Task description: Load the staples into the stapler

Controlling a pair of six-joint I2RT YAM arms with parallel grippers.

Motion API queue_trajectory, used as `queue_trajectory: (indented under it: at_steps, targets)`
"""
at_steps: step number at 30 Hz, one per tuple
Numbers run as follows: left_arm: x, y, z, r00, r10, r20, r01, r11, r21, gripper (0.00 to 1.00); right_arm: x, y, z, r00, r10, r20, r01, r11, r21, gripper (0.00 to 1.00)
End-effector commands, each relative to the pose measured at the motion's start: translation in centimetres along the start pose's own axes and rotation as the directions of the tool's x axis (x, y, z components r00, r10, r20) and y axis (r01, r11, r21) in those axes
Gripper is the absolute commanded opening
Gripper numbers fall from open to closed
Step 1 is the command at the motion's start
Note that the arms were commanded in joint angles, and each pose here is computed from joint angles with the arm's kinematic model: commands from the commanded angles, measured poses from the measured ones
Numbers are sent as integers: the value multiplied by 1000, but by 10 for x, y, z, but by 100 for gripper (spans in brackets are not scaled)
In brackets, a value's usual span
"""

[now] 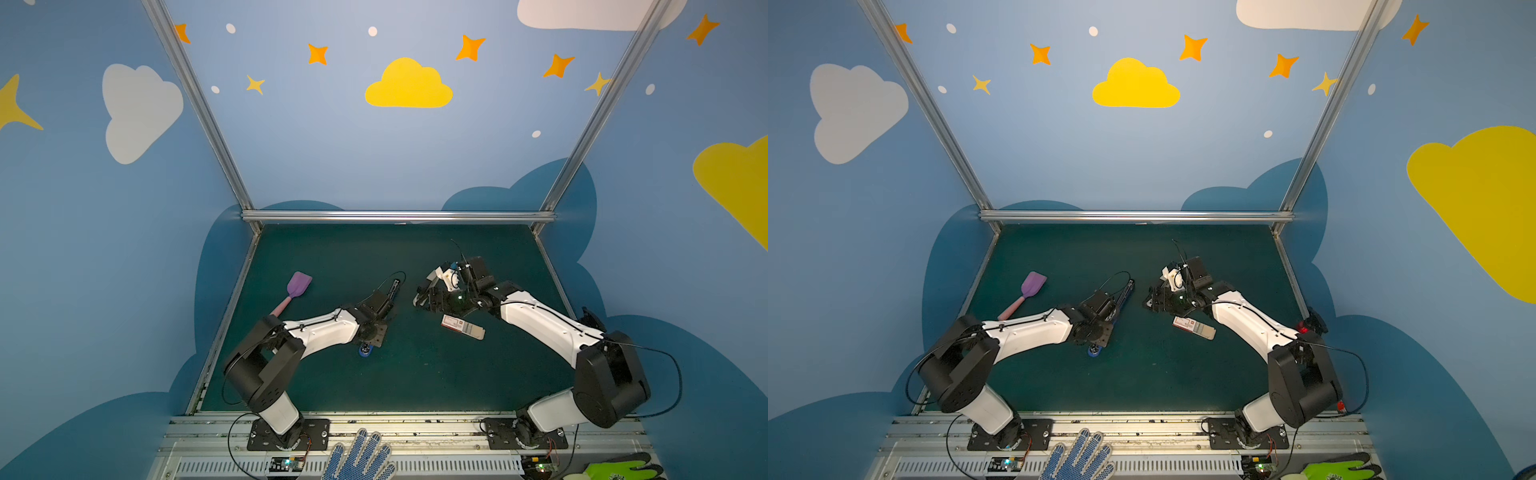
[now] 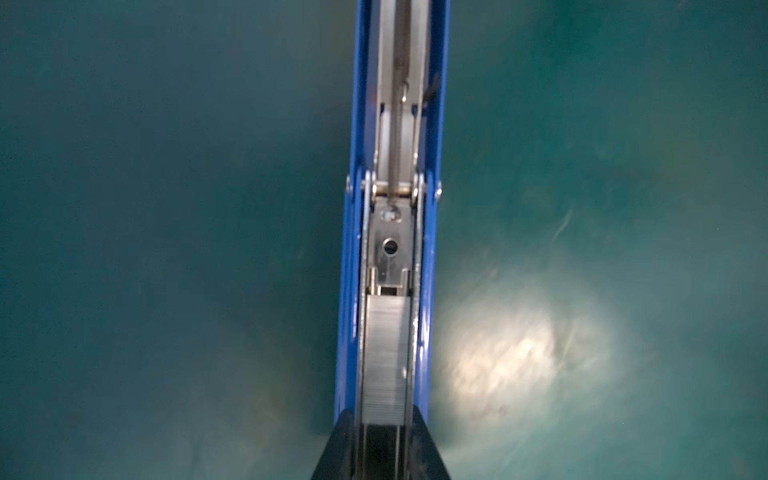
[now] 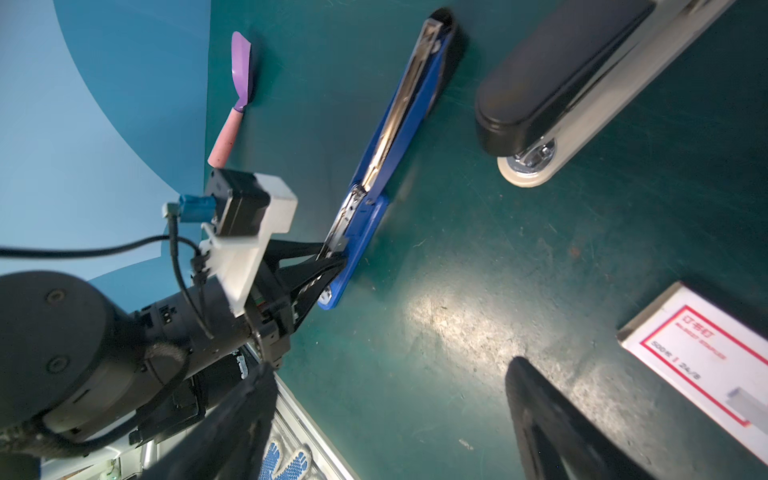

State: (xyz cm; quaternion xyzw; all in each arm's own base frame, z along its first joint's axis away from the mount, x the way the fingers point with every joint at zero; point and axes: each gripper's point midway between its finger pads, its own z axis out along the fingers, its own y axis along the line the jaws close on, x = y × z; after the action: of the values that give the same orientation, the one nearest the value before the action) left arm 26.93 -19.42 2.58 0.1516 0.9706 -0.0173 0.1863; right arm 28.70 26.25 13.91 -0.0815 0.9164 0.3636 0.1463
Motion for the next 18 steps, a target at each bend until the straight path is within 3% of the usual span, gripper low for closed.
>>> queue_trajectory:
  at_steps: [1,4,9,14,18]
  targets:
    - [26,21,-6,997,-58,-53,54,996,-78,21,1,1,5,1000,7,-13,-7,1000,-23,87]
    - [31,23,-12,995,-81,-58,76,994,-79,24,0,3,7,1000,5,-18,-5,999,-35,87]
    - [28,23,-25,993,-108,-42,105,992,-74,44,-1,6,7,1000,4,-12,-4,999,-52,89]
    - [-16,16,-39,980,-166,108,169,985,-17,56,-13,23,1,998,54,-11,-55,978,-202,88]
    - [-55,10,-32,972,-175,156,171,985,35,56,-20,29,-5,999,31,31,-23,975,-221,75]
